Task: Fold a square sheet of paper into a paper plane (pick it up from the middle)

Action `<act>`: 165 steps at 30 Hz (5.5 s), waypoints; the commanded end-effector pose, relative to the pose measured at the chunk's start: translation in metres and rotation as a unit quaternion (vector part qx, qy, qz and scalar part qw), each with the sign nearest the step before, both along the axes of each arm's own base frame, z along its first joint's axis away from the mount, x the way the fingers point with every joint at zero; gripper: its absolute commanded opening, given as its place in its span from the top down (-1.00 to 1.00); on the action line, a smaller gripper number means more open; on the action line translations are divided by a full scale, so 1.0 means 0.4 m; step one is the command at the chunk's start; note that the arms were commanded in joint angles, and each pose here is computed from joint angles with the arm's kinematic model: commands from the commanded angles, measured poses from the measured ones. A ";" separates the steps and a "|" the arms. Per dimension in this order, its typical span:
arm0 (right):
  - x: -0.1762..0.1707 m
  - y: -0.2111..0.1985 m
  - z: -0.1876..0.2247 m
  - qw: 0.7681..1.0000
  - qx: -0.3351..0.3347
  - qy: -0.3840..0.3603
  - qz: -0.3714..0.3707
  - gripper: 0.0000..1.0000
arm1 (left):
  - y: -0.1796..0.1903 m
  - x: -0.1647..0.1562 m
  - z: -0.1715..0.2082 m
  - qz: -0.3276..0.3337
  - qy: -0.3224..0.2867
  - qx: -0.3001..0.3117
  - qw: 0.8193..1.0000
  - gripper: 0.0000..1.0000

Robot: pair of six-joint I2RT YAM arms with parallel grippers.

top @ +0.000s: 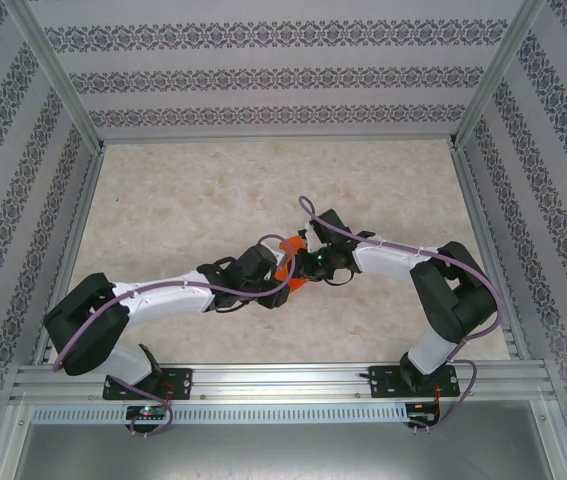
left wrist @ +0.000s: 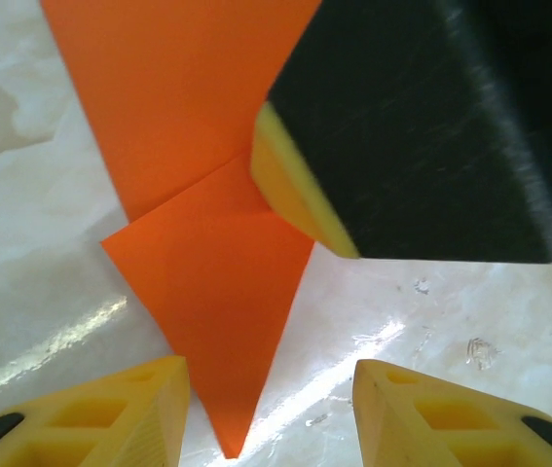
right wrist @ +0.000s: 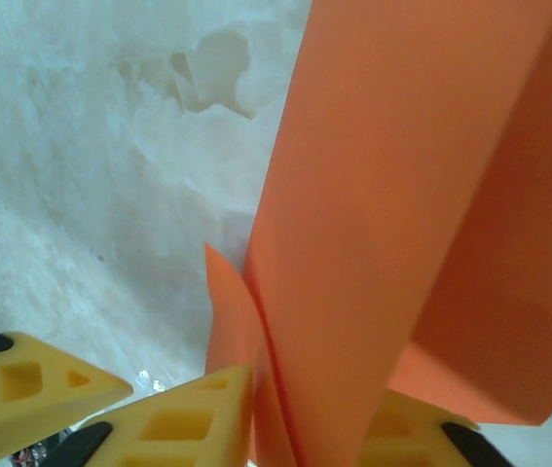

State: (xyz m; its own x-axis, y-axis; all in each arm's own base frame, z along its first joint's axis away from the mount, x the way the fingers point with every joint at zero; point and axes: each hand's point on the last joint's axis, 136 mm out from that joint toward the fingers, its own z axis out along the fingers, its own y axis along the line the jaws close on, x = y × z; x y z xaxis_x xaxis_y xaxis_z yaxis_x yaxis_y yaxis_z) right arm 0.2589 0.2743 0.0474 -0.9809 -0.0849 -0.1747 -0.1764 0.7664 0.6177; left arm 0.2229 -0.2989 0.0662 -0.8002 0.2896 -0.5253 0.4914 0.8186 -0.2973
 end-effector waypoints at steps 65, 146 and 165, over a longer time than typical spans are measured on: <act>0.042 -0.049 0.139 0.994 0.056 -0.060 -0.067 0.15 | -0.020 0.032 -0.073 0.071 -0.020 -0.016 0.997 0.98; 0.089 0.125 0.038 0.990 0.133 -0.030 -0.022 0.55 | 0.033 0.048 -0.149 0.073 0.166 -0.149 0.972 0.97; 0.123 0.096 -0.037 0.994 0.103 -0.017 -0.045 0.56 | 0.052 0.039 -0.169 0.085 0.190 -0.143 0.968 0.92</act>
State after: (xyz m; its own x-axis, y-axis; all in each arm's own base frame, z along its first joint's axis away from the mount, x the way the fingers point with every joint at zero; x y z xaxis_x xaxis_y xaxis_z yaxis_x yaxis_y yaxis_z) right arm 0.2998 0.3136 0.0359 -0.9812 0.0344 -0.1897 -0.1264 0.6280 0.7679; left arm 0.2454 -0.2903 0.0190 -0.9576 0.0238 -0.2871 0.2228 0.6929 -0.6857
